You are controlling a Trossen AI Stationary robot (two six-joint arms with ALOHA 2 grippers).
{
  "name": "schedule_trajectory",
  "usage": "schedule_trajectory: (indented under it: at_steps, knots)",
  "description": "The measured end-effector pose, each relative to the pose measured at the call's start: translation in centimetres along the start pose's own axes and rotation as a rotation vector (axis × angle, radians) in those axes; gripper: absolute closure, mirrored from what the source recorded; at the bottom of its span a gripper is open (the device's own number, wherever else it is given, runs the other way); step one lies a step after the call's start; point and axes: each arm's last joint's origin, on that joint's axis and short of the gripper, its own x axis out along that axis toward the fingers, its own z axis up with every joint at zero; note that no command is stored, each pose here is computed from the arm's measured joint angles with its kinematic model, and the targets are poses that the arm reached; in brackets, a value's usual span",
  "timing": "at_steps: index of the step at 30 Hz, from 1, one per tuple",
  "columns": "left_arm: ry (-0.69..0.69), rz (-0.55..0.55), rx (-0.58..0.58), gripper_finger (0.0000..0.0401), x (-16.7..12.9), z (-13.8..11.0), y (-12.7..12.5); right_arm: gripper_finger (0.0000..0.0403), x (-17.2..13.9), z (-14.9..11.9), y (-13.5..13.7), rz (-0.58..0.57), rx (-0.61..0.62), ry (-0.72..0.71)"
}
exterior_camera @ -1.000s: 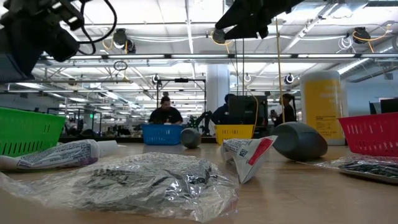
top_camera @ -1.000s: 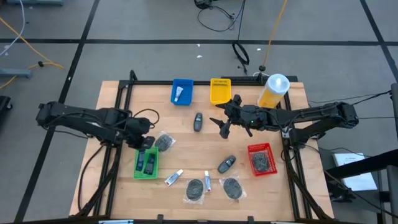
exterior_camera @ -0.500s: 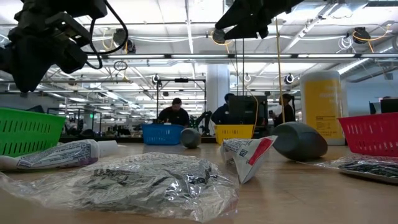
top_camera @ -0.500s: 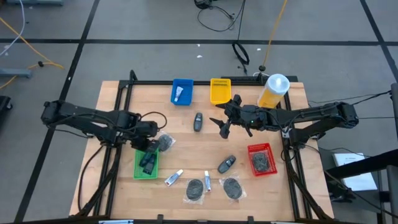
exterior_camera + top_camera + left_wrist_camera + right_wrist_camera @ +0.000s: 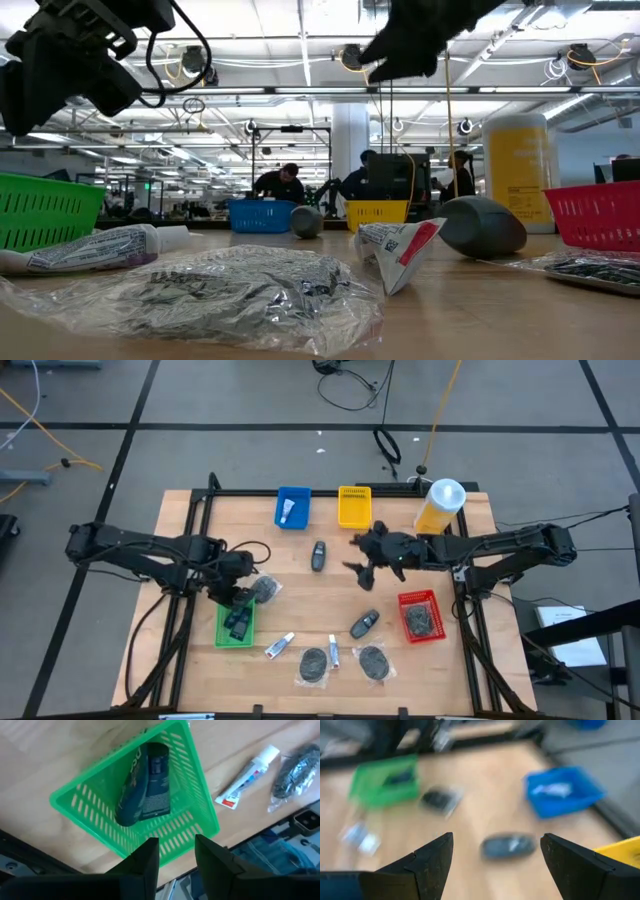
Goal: Pick & Place Travel size toiletries
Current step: Put the gray deodorant into the yellow basket
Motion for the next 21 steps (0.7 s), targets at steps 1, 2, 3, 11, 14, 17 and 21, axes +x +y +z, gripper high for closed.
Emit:
schedule_trajectory:
  at_steps: [1,2,3,11,14,17,21]
  knots:
    - [-0.002,-0.006,0.007,0.0277,-0.1,0.0,0.0,0.0112,0.0,-0.4,0.1,0.039,-0.008,0.047]
    - [-0.005,-0.014,0.015,0.0277,-0.3,0.0,0.1,0.0112,-0.1,-0.8,0.1,0.079,-0.015,0.097]
    - [-0.01,-0.023,0.02,0.0277,-0.4,-0.1,0.1,0.0112,-0.1,-1.3,0.2,0.115,-0.02,0.144]
    - [-0.234,-0.109,0.09,0.0277,-4.0,-0.3,-0.7,0.0112,-0.7,-2.7,1.2,0.384,-0.185,0.296]
    - [-0.377,-0.128,0.115,0.0277,-5.4,0.0,-1.2,0.0112,-0.5,-3.1,2.0,0.457,-0.253,0.306]
    - [-0.488,-0.165,0.149,0.0277,-6.2,0.5,-1.7,0.0112,-0.4,-4.3,2.7,0.487,-0.318,0.331]
    - [-0.634,-0.244,0.226,0.0277,-7.0,1.3,-2.7,0.0112,-0.3,-6.8,3.4,0.524,-0.389,0.388]
